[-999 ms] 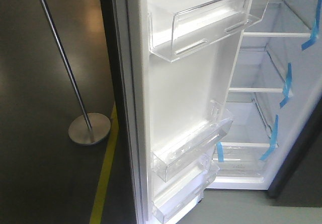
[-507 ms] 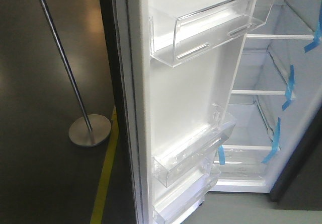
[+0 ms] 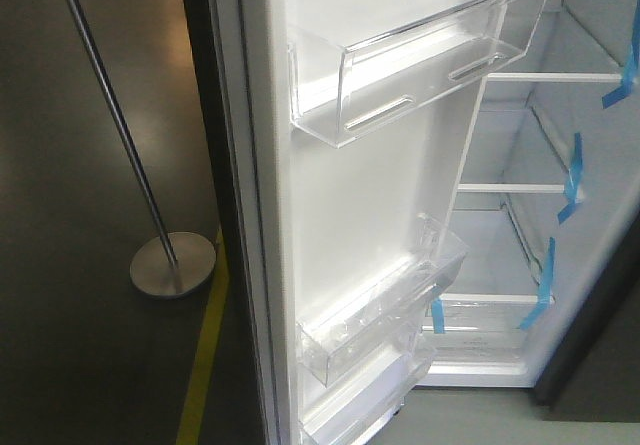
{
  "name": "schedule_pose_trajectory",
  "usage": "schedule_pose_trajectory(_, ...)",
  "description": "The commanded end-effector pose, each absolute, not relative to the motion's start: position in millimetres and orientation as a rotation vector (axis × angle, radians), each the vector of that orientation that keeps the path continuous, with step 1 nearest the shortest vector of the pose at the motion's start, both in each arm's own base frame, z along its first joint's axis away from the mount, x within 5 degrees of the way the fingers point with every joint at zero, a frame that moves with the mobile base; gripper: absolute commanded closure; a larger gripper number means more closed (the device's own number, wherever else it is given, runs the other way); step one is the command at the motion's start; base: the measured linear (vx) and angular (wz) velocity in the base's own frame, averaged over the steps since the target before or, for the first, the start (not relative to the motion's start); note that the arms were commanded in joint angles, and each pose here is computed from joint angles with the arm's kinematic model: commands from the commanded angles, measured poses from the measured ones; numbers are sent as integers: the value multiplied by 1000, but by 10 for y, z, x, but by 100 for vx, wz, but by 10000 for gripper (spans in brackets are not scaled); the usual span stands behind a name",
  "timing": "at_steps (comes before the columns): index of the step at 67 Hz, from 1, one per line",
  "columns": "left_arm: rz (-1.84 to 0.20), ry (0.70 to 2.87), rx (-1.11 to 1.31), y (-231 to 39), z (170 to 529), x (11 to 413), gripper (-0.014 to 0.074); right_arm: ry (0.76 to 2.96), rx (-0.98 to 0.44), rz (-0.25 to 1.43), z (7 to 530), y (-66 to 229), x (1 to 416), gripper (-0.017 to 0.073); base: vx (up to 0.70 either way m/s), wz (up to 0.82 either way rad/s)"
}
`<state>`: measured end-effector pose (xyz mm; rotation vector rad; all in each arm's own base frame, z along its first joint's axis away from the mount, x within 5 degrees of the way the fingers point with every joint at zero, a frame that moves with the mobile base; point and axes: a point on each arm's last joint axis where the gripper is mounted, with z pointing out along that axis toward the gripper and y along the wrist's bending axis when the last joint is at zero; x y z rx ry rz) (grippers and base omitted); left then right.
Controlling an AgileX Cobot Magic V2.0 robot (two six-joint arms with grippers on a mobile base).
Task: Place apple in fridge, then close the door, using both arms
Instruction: 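Hold the apple in front of the refrigerator shelves with the right gripper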
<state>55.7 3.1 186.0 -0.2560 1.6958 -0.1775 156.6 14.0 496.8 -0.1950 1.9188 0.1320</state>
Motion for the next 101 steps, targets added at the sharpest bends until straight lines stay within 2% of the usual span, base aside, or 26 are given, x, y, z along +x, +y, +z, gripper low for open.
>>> schedule_pose_trajectory(1,-202,1592,-237,19,1996,545,601,1800,-178,125,5135,138,1520,356,4,-4)
schedule_pose_trajectory(101,-202,1592,-237,19,1996,545,601,1800,-178,125,5135,138,1520,356,2,-3)
